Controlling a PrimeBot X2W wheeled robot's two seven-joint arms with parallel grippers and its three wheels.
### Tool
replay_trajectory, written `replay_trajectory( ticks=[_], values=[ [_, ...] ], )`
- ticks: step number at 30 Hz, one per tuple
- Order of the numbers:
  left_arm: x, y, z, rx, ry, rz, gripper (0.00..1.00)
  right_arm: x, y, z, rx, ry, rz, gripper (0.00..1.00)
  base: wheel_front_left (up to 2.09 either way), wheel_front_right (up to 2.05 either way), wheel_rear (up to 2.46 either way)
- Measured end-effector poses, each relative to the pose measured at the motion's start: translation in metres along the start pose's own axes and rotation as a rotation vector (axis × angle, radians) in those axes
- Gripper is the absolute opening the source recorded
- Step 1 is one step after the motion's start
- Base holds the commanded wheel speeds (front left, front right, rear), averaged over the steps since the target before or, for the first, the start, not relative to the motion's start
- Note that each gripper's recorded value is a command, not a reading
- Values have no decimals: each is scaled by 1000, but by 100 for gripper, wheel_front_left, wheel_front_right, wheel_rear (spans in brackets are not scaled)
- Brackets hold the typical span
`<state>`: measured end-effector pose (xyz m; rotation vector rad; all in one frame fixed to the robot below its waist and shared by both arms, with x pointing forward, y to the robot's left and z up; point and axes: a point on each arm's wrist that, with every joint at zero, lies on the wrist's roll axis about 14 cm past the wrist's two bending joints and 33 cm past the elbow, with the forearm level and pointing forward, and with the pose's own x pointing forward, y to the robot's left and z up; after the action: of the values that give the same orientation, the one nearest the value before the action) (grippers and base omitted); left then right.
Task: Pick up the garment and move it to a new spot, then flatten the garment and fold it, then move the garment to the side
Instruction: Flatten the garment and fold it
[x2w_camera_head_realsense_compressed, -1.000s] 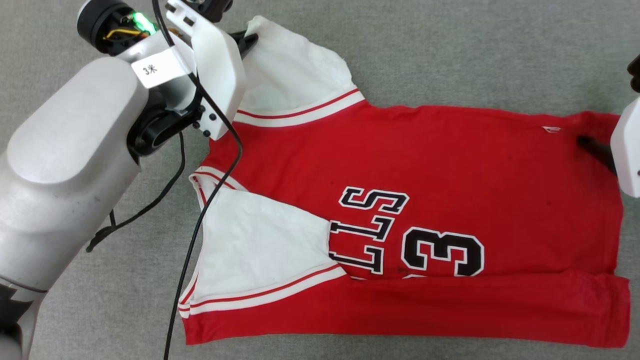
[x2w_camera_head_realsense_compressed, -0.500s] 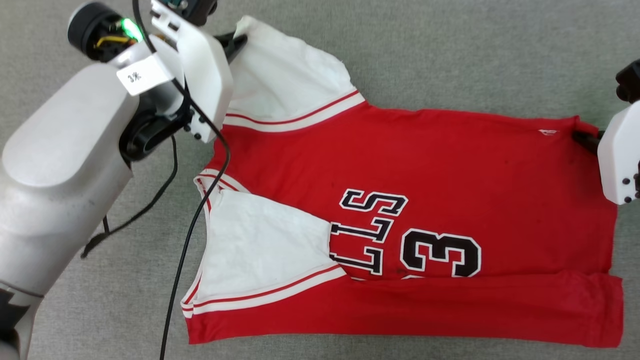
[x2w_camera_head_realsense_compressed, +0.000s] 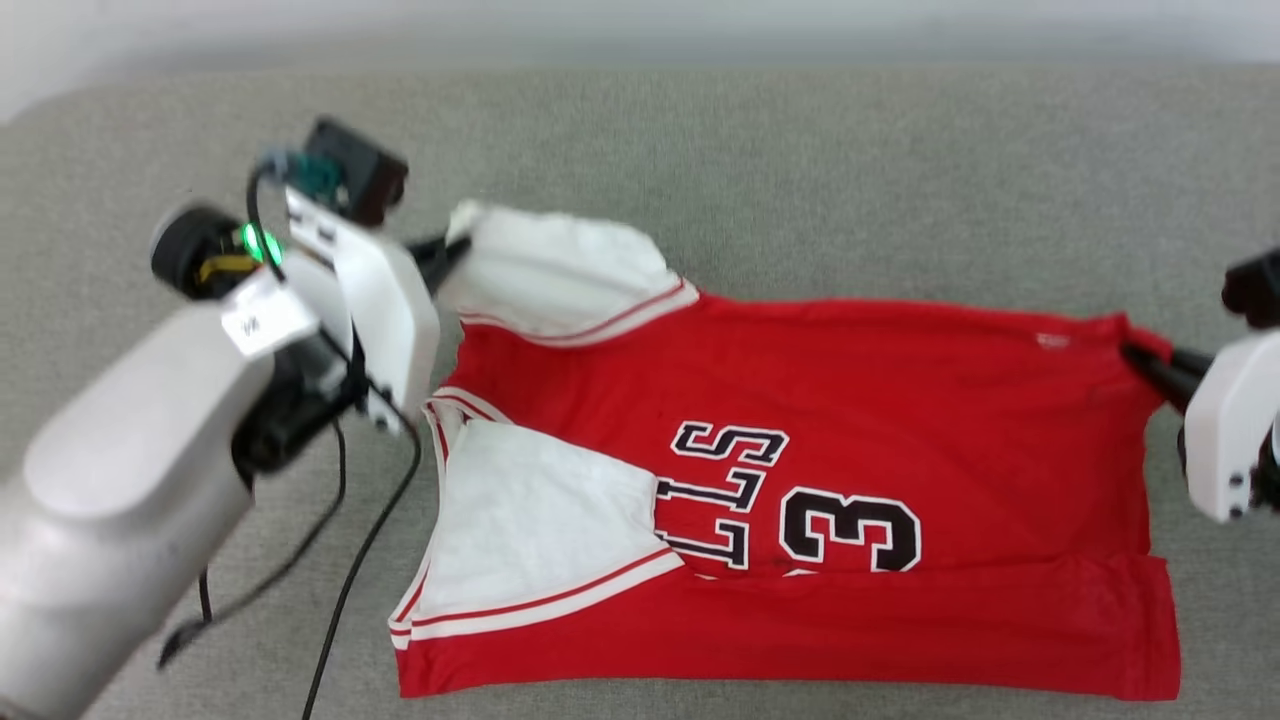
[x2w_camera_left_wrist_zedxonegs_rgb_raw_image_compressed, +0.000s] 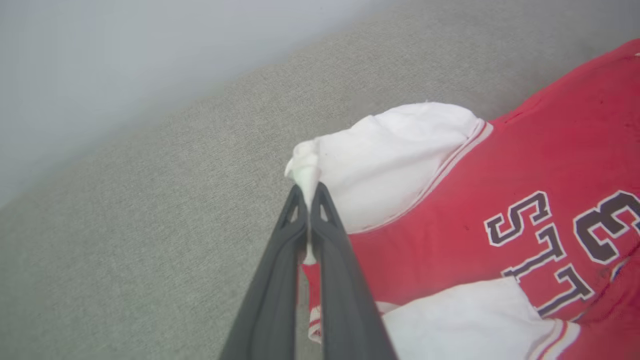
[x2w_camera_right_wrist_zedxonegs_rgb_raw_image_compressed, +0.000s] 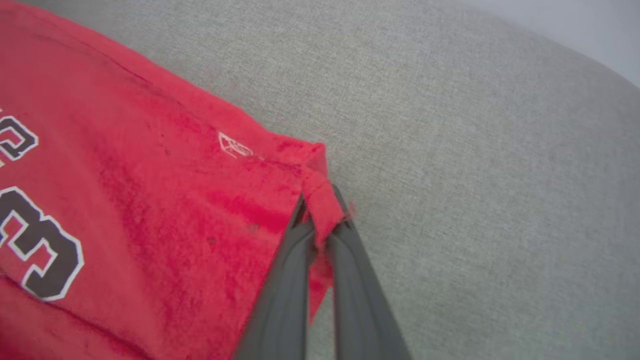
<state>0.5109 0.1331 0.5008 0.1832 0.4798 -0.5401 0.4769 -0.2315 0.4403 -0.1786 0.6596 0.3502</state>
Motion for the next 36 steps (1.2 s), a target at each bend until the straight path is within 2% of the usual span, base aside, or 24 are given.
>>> replay_trajectory(
  ticks=[5,16,27,32,33,34,35,36],
  values=[
    [-25,-19,-28,-42,25,-4,0,-22,10,-9,2,-41,13,0,0,0,0],
    [-73,-59,-101,-159,133,-8,0,-61,31,-63,73,-12,29,0,0,0,0],
    [-87,-73,-151,-250,233,10,0,-74,50,-113,150,68,35,0,0,0,0],
    [-84,-75,-162,-278,253,17,0,-71,63,-133,231,110,46,0,0,0,0],
    [-83,-75,-161,-279,249,20,27,-71,62,-135,232,112,41,0,0,0,0],
    [-83,-74,-160,-274,239,28,100,-70,61,-134,238,103,35,37,0,0,0],
    [-83,-72,-157,-268,216,40,100,-70,62,-133,248,96,33,100,0,0,0],
    [-82,-70,-152,-265,191,51,100,-70,62,-131,254,82,30,100,0,0,0]
  ],
)
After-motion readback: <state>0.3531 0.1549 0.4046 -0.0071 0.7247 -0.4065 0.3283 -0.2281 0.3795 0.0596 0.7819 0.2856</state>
